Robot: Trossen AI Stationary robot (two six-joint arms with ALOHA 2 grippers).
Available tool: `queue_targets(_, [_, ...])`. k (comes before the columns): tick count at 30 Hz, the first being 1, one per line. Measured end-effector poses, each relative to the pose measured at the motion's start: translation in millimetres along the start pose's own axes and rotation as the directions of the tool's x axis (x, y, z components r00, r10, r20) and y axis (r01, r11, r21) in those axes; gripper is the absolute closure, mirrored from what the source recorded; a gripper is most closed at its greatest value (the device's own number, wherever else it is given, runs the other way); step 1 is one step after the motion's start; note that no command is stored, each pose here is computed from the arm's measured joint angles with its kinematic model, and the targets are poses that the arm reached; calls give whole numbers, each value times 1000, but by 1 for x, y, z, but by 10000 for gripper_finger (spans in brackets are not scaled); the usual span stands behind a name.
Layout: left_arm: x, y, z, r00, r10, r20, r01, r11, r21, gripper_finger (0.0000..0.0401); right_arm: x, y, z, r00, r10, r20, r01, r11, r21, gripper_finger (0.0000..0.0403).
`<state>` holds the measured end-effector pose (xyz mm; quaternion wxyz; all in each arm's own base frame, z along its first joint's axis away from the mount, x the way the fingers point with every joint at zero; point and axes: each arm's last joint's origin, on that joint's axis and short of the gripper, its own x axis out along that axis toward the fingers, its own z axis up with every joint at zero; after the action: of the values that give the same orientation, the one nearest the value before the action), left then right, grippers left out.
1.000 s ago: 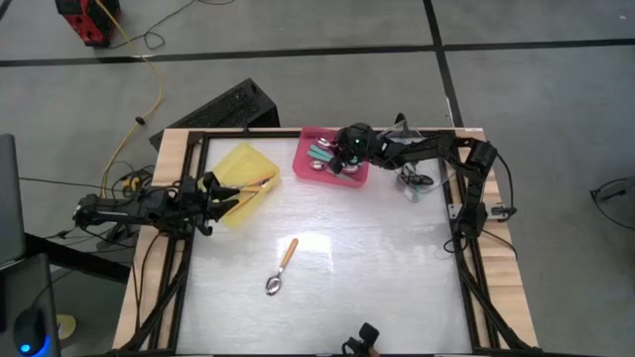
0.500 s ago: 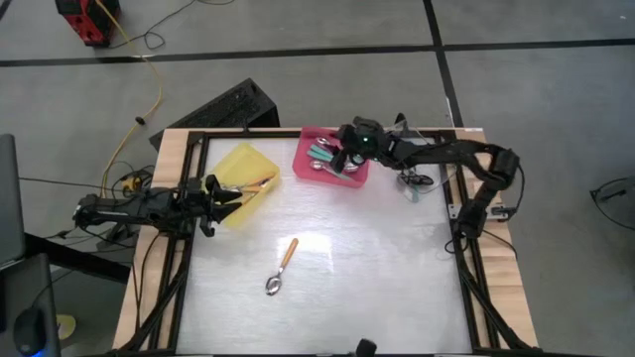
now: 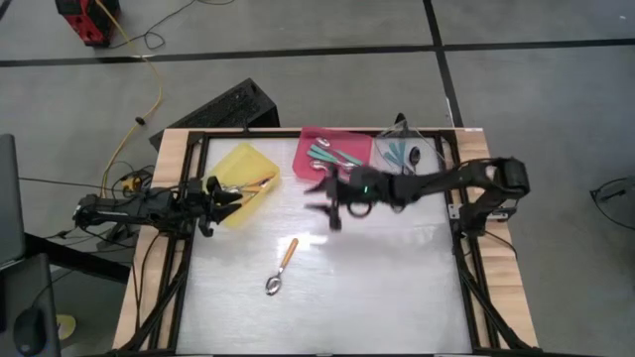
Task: Sort silverware by color (type)
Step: Put the yellow spoon into the yellow bin
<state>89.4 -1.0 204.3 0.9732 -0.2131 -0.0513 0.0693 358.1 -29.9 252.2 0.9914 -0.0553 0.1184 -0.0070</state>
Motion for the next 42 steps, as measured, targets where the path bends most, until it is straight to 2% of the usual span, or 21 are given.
queue_targets(6, [0,0,0,1000,-7,-3,7,1000,-16,253,29,65,-11,983,152,107,-148,988,-46,199])
queue_targets(11, [0,0,0,1000,-8,0,8,1000,-18,253,61,105,-22,968,236,81,-230,971,-69,200])
queue_targets(17, [0,0,0,1000,-8,0,8,1000,-25,253,105,133,-30,954,301,-6,-300,948,-106,200])
queue_targets(22, [0,0,0,1000,-8,-1,7,999,-38,253,130,143,-26,934,319,-158,-343,925,-161,200])
queue_targets(26, [0,0,0,1000,-7,-3,7,999,-38,253,144,149,-23,890,388,-238,-429,891,-148,193])
queue_targets(29, [0,0,0,1000,-7,-3,7,999,-38,253,145,156,-19,869,425,-254,-478,854,-206,187])
queue_targets(33, [0,0,0,1000,-6,-3,6,999,-38,253,143,162,-15,865,436,-248,-496,814,-301,184])
queue_targets(42, [0,0,0,1000,-6,-3,6,999,-36,253,142,162,-19,847,451,-279,-523,799,-296,184])
